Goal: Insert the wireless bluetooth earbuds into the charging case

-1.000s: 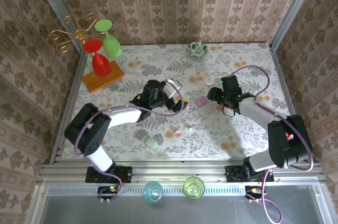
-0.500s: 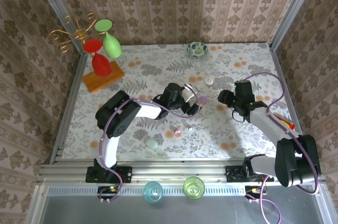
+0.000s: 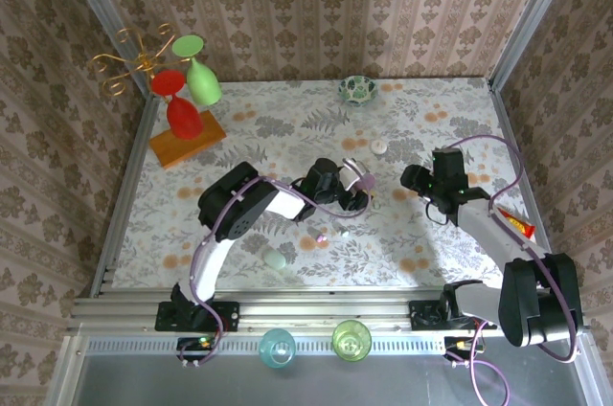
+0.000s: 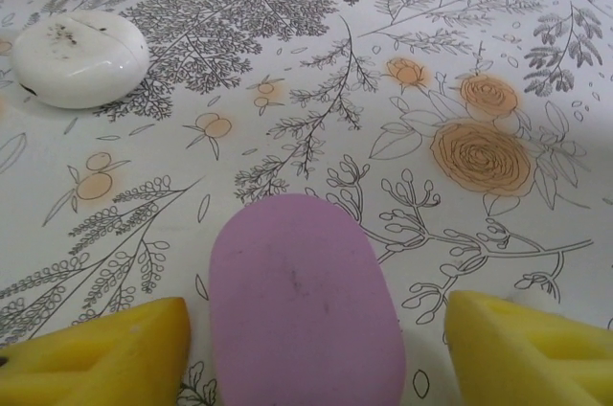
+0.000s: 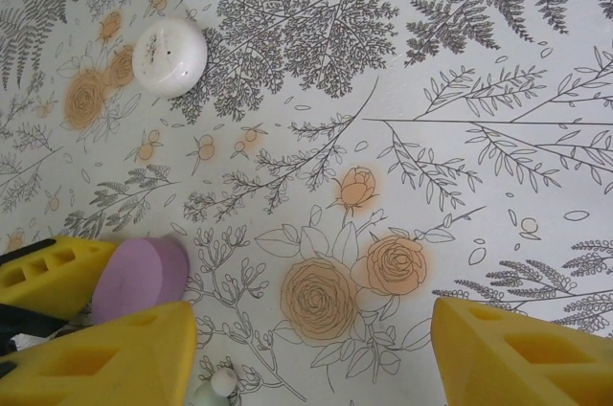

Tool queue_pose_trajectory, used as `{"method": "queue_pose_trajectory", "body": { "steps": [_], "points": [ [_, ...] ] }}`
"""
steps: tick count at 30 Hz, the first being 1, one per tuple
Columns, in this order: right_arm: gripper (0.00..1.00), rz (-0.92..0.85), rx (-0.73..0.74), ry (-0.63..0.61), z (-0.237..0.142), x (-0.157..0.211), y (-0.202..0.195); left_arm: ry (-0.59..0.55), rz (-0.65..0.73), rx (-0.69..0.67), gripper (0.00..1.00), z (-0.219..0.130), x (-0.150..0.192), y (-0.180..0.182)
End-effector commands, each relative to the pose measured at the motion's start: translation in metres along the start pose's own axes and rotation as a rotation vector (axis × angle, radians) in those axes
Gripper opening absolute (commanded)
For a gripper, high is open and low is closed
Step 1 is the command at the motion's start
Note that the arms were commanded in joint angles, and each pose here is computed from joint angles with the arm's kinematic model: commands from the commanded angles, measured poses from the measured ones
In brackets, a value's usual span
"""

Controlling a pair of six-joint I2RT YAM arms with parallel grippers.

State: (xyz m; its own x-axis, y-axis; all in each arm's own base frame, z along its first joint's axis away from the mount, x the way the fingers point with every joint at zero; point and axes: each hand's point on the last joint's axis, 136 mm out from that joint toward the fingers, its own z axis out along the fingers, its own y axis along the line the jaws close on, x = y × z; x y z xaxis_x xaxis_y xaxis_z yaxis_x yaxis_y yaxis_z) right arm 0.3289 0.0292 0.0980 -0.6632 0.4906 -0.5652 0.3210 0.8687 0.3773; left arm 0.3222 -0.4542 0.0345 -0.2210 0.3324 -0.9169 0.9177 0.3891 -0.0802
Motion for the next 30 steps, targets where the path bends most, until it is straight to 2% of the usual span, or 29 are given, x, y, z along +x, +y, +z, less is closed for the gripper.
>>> {"method": "queue_pose_trajectory", "body": {
  "steps": [1,4,7,13,18,20,28,30],
  "points": [
    [0.67,-0.011,0.005,0.022,-0.005,0.007,-0.006,-0.055,0.001,0.002,0.62,0.003,-0.013,0.001],
    [0.67,-0.004,0.003,0.017,-0.007,0.006,-0.007,-0.059,0.010,0.003,0.54,0.001,-0.013,0.001],
    [0.67,0.004,-0.009,0.010,-0.011,0.004,-0.005,-0.069,0.022,0.009,0.40,-0.002,-0.015,-0.001],
    [0.68,0.013,-0.165,0.018,-0.023,-0.002,0.021,-0.121,0.053,0.021,0.29,-0.015,-0.035,-0.007],
    [0.72,0.051,-0.402,0.048,-0.039,-0.008,0.059,-0.178,0.084,0.033,0.29,-0.033,-0.062,-0.015],
    [0.79,0.089,-0.502,0.087,-0.046,-0.008,0.074,-0.204,0.101,0.048,0.29,-0.043,-0.075,-0.020],
    [0.80,0.207,-0.893,0.311,-0.071,-0.006,0.127,-0.310,0.163,0.145,0.27,-0.091,-0.116,-0.037],
    [0.80,0.220,-0.937,0.353,-0.072,-0.003,0.132,-0.332,0.173,0.155,0.25,-0.101,-0.126,-0.038]
  ]
}}
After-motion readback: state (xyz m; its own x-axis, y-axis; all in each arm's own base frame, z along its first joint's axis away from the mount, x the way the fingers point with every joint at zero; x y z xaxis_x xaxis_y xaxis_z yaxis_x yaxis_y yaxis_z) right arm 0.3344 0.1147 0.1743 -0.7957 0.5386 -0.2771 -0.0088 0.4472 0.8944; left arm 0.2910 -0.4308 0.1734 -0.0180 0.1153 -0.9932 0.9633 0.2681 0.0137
